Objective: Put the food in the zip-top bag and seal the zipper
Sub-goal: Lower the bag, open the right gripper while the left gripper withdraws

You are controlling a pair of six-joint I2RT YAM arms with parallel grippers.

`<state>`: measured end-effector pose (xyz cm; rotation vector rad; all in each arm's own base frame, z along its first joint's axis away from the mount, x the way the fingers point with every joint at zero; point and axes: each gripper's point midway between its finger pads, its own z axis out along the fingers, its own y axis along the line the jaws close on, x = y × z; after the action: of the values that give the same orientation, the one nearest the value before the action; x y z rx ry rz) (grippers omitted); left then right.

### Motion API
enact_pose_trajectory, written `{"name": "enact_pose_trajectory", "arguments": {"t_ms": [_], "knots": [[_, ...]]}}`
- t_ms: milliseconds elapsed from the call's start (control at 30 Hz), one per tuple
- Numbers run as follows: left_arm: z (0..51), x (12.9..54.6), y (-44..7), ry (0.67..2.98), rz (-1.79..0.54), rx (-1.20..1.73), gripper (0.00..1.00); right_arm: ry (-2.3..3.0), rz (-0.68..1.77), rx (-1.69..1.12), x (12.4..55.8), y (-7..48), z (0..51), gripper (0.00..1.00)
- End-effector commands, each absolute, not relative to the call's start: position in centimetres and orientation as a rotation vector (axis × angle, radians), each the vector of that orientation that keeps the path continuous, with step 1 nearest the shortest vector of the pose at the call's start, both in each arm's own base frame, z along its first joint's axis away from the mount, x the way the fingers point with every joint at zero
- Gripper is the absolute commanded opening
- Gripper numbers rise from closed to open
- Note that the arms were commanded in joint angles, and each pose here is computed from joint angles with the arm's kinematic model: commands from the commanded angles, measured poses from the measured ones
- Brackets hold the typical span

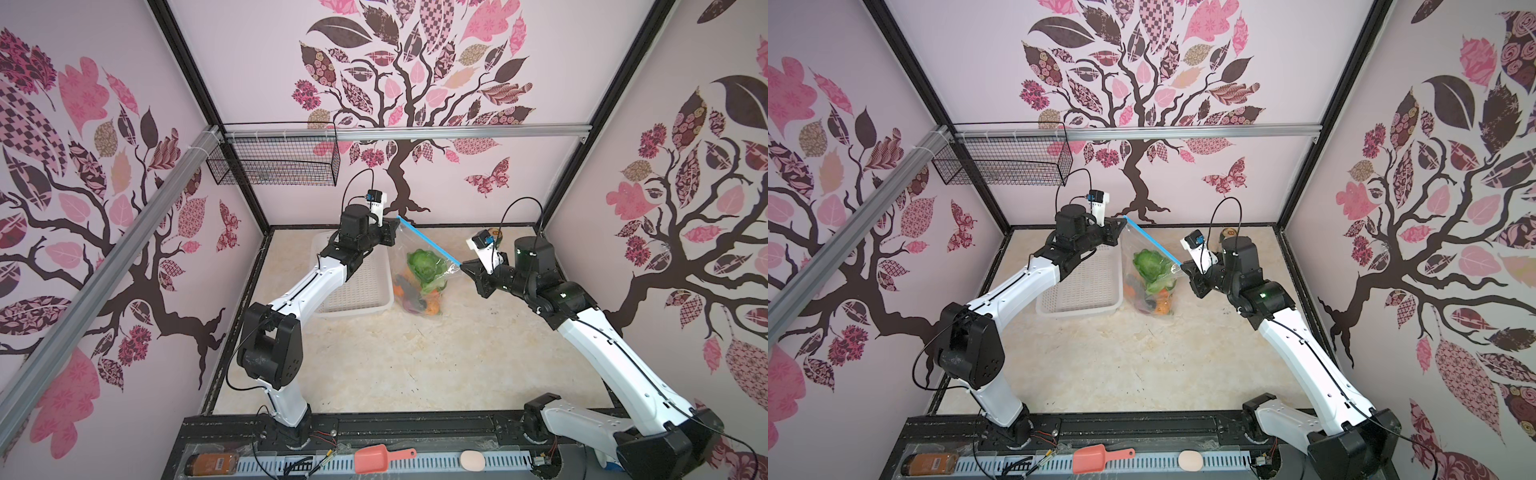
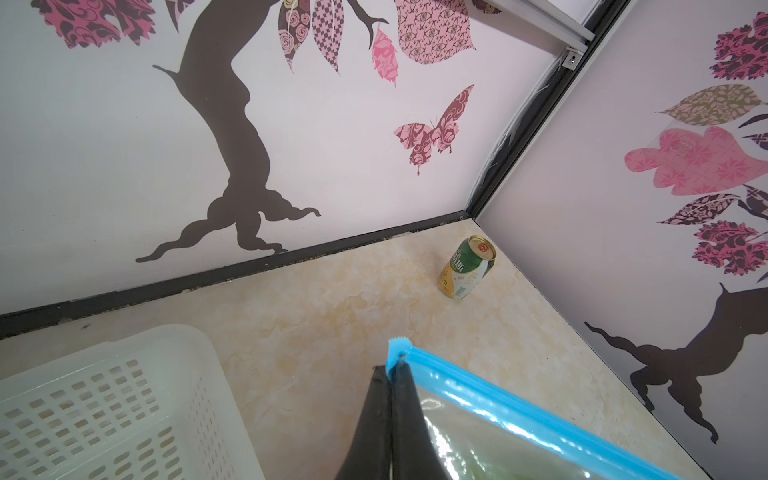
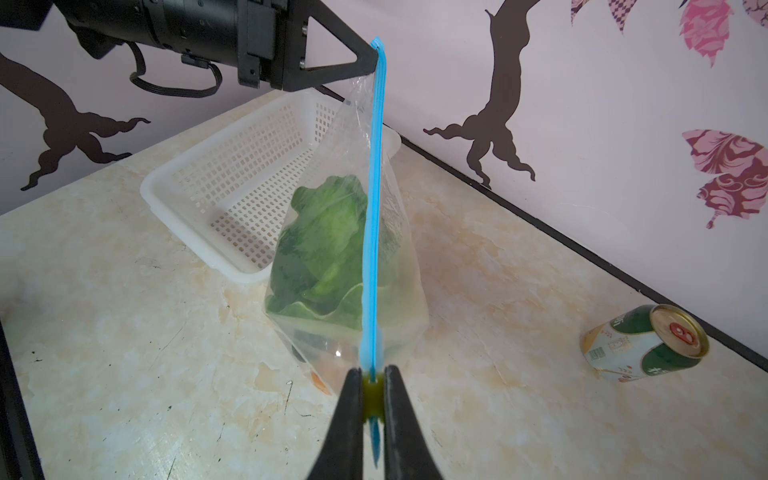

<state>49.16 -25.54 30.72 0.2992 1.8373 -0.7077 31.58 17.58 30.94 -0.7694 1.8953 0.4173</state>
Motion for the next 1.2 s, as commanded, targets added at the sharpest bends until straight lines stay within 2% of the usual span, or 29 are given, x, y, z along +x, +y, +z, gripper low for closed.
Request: {"name": "enact_pose_trajectory", "arguments": {"t_ms": [0,100,167,267,300,633,1033,1100,1167], "knots": [[32.3,51.5,-22.5,1.786,-0.642,0.192,0.0,1.885,0.472,-0.749,30.8,17.7,31.7,0.0],[32.2,50.9,-23.0,1.795,-0.695,0.193,0.0,1.862,0.485,-0.726,31.3,17.9,31.8,0.0],[32.1,50.5,-23.1,1.815,-0.717,0.187,0.47,1.862,0.464,-0.677,32.2,17.5,31.6,0.0],[32.1,49.9,-22.5,1.858,-0.722,0.136,0.96,1.873,0.448,-0.612,33.5,17.3,31.0,0.0],[32.2,49.5,-22.2,1.863,-0.722,0.12,0.99,1.883,0.442,-0.591,34.1,17.2,30.6,0.0],[36.0,46.1,-15.7,1.798,-0.512,-0.128,0.99,2.03,0.221,-0.248,39.6,11.8,24.4,0.0],[36.4,43.7,-11.4,1.721,-0.388,-0.288,0.98,2.142,0.158,0.054,41.6,6.6,15.3,0.0],[35.8,43.4,-10.9,1.734,-0.359,-0.301,0.98,2.167,0.155,0.097,41.7,5.9,13.9,0.02],[34.9,43.1,-10.2,1.75,-0.31,-0.312,0.98,2.182,0.144,0.139,41.6,5.3,12.8,0.11]]}}
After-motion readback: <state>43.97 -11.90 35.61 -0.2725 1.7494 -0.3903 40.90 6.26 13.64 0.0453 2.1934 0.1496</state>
